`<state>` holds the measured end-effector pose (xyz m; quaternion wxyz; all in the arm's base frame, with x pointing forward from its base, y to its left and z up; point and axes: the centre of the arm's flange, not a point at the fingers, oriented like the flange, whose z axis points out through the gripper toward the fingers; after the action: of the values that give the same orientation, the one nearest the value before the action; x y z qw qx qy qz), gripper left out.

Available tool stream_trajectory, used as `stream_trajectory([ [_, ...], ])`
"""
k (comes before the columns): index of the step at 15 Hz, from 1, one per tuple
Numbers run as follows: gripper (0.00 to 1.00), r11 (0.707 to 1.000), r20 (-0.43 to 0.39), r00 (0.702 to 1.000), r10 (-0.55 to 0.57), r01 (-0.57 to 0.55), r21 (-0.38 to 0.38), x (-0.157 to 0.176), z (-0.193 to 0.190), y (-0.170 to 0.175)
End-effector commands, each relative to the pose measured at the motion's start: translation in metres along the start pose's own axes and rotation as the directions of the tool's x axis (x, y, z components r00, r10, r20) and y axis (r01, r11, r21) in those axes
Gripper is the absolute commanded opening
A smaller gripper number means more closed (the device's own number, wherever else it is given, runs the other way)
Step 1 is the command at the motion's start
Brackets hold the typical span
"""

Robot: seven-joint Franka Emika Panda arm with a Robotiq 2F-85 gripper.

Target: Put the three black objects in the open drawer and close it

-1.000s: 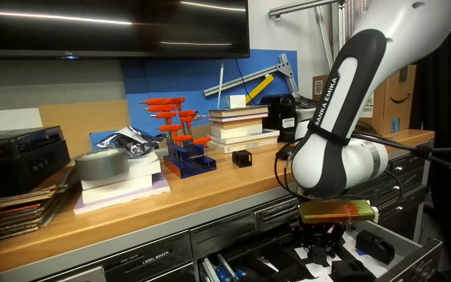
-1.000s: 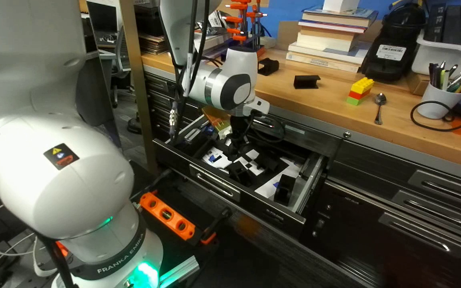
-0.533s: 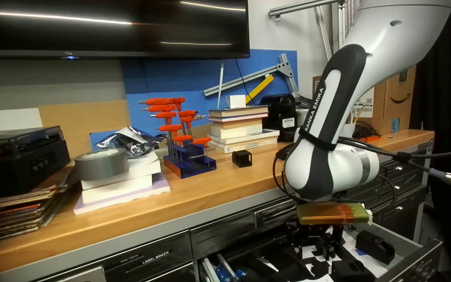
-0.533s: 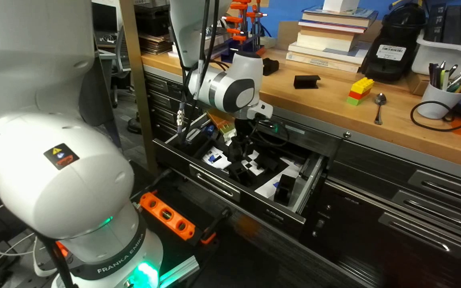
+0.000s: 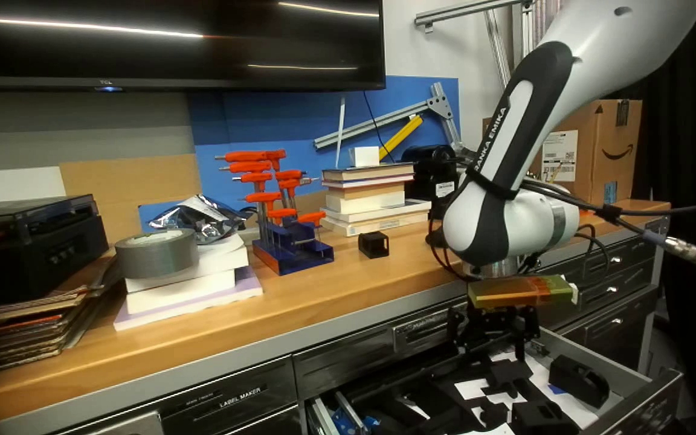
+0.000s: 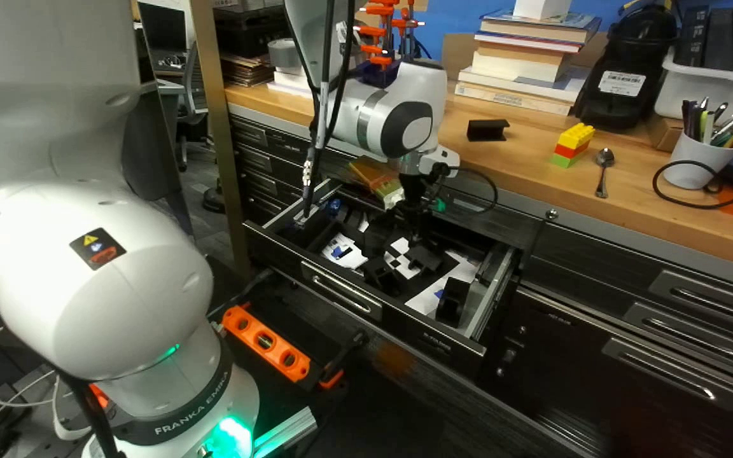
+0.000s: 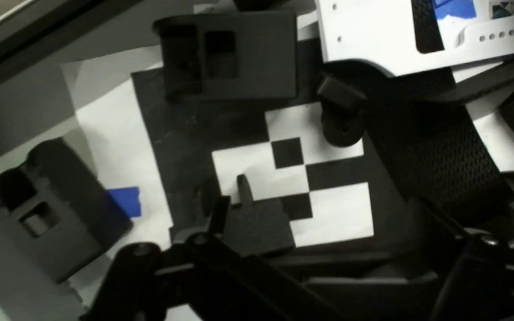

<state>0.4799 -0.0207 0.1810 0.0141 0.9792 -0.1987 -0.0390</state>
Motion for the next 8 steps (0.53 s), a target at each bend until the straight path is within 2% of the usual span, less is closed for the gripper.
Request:
stream_trajectory([
  [1,0.99,0.999,-0.023,1.000,-0.006,0.006,-0.034,0.021,-0.074,0.019],
  [8,1.00,0.996,0.004,0.998,-0.055,0.055,-0.070,0.023,-0.204,0.020],
])
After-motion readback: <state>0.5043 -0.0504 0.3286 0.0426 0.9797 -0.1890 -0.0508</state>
